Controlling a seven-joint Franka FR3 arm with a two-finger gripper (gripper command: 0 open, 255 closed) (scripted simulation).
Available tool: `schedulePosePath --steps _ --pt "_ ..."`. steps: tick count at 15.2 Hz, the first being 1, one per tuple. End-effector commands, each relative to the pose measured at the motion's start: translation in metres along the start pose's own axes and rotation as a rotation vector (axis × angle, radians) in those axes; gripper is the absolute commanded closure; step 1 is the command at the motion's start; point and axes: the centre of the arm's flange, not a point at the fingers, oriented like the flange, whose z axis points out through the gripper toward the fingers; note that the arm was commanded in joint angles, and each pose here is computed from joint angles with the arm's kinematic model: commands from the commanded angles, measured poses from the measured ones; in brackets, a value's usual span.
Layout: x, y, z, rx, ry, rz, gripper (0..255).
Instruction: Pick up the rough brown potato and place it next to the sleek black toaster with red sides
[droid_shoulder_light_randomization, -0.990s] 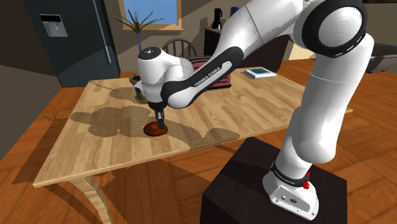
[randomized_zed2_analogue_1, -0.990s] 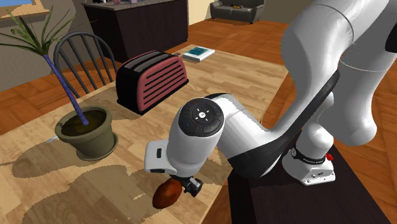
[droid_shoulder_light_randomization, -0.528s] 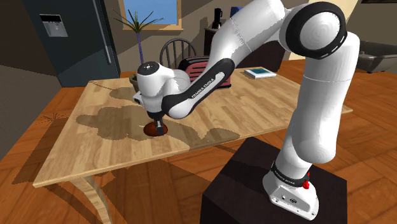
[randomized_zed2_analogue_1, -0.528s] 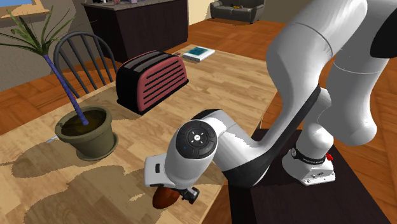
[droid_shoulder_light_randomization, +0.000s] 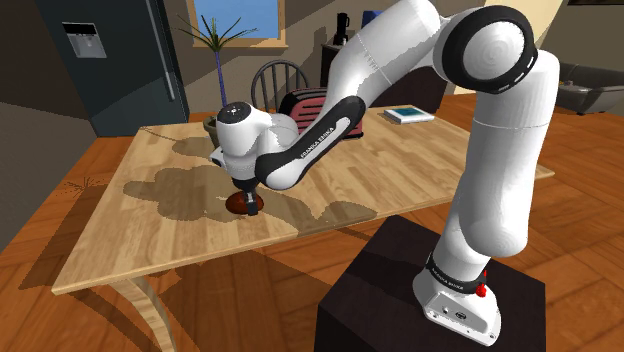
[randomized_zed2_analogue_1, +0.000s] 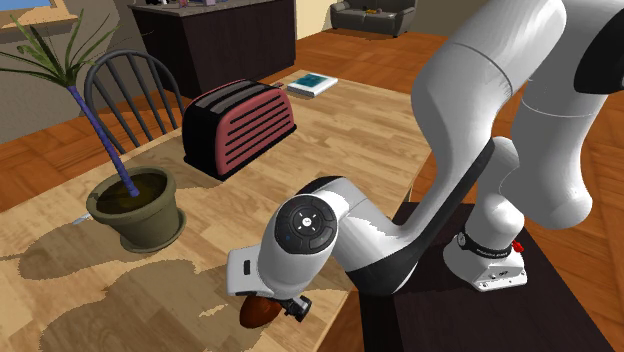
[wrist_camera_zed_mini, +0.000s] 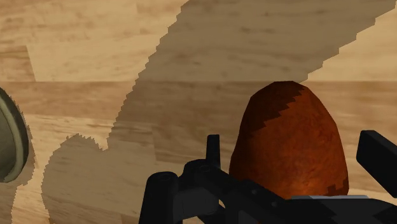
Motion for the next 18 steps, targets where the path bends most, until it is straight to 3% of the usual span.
schedulePosePath --steps 1,2,11,18 --pt "0.0 0.0 0.0 0.0 0.0 0.0 0" --pt "0.0 0.0 0.0 0.0 0.0 0.0 255" --pt "0.0 0.0 0.0 0.0 0.0 0.0 255" --pt "-0.002 0.012 -0.035 0.0 0.0 0.0 255"
